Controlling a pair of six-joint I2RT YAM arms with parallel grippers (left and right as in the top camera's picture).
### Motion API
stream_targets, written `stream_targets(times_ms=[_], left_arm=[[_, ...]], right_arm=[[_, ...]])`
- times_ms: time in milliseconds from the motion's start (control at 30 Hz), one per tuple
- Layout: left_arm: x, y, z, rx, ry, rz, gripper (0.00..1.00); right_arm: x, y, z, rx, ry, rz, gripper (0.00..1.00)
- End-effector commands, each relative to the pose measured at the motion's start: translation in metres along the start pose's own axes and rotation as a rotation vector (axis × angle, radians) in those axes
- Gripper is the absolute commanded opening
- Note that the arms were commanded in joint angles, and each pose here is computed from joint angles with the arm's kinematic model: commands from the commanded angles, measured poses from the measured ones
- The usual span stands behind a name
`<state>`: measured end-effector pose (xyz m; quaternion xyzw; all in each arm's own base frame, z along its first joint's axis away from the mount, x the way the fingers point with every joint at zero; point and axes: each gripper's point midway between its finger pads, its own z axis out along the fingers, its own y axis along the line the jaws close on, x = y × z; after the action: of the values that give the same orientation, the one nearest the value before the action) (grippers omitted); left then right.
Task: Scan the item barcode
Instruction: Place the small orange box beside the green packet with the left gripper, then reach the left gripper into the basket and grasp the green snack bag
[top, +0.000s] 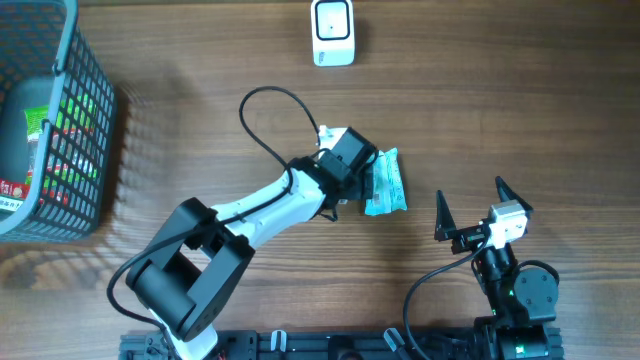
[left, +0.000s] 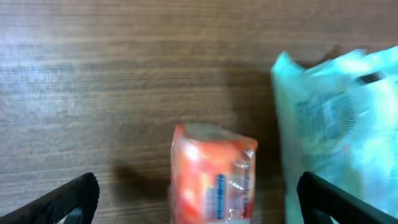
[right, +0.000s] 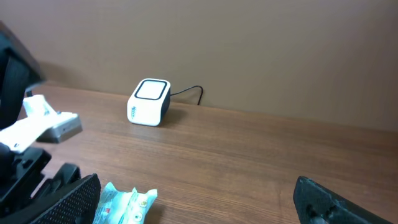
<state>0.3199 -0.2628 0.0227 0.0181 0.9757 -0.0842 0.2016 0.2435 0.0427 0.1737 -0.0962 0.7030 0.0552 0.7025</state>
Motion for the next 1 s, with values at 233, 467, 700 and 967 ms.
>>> stream_targets(times_ms=[233,467,700,967], left_arm=[[-0.185,0.065,-0.182,-0.093,-0.297,0.014,1.00],[-0.225,0.336,-0.323,-0.444,-0.549,-0.508,1.00],[-0.131,0.518,-0.366,-0.664,-0.490,-0.818,1.00],[-0.117,0.563,-0.215,-0.348,-0.186,-0.564,1.00]], right_arm=[[-0.001,0.000,0.000,0.002,-0.007,-0.014,1.00],[-0.001,0.000,0.000,0.001,-0.007,-0.015,1.00],[-0.001,0.000,0.000,0.001,-0.007,-0.014,1.00],[-0.001,0.000,0.000,0.002,-0.007,-0.015,1.00]])
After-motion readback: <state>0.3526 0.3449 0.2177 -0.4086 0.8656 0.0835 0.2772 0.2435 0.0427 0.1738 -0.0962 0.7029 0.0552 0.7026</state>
